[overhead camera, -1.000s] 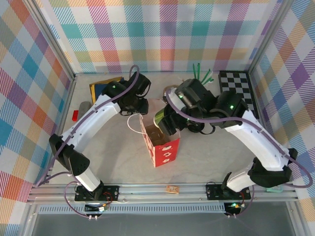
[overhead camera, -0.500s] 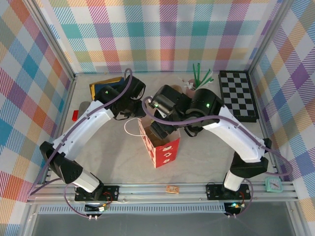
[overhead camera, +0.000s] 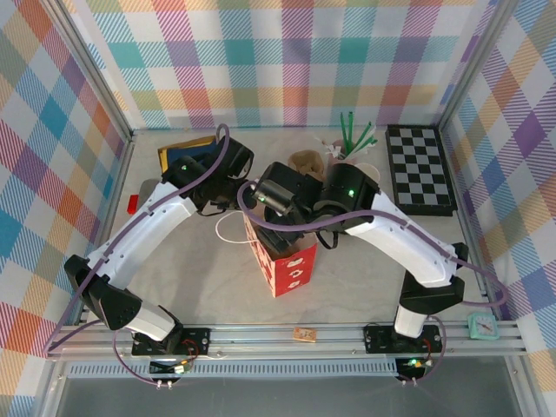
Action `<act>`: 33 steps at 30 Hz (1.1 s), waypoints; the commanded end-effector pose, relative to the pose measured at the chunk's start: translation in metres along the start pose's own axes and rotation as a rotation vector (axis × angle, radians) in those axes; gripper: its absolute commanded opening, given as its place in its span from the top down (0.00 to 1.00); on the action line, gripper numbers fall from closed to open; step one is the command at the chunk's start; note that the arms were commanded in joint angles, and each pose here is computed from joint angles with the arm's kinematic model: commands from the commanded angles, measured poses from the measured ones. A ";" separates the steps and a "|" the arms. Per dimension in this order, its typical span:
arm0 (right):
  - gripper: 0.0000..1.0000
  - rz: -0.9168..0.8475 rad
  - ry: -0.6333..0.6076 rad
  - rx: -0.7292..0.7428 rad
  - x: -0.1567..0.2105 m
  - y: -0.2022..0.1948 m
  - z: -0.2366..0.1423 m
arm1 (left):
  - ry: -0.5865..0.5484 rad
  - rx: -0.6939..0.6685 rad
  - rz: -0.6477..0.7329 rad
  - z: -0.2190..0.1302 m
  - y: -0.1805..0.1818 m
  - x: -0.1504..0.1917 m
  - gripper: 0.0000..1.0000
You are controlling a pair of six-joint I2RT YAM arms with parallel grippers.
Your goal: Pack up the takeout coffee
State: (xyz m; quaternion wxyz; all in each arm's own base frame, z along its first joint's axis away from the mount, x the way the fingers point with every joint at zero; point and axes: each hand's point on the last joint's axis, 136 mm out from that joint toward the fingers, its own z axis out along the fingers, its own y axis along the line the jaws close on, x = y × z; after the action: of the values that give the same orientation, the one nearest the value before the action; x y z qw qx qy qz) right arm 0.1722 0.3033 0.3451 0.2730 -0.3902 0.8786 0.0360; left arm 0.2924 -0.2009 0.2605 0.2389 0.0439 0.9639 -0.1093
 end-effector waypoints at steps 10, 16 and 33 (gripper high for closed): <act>0.38 0.048 0.110 0.007 0.015 0.000 0.035 | -0.016 0.034 -0.029 -0.005 0.000 0.002 0.68; 0.38 0.080 0.146 -0.020 0.013 0.003 0.045 | -0.011 0.034 -0.028 -0.002 0.001 0.006 0.70; 0.38 0.129 0.246 0.020 0.025 -0.003 0.073 | -0.018 0.037 -0.032 -0.001 0.001 0.006 0.74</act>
State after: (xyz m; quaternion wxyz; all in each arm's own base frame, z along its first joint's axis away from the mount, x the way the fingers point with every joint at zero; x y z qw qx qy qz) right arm 0.1963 0.3101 0.2715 0.1717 -0.3421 0.9238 -0.0111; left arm 0.2895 -0.2026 0.2518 0.2369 0.0358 0.9632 -0.1218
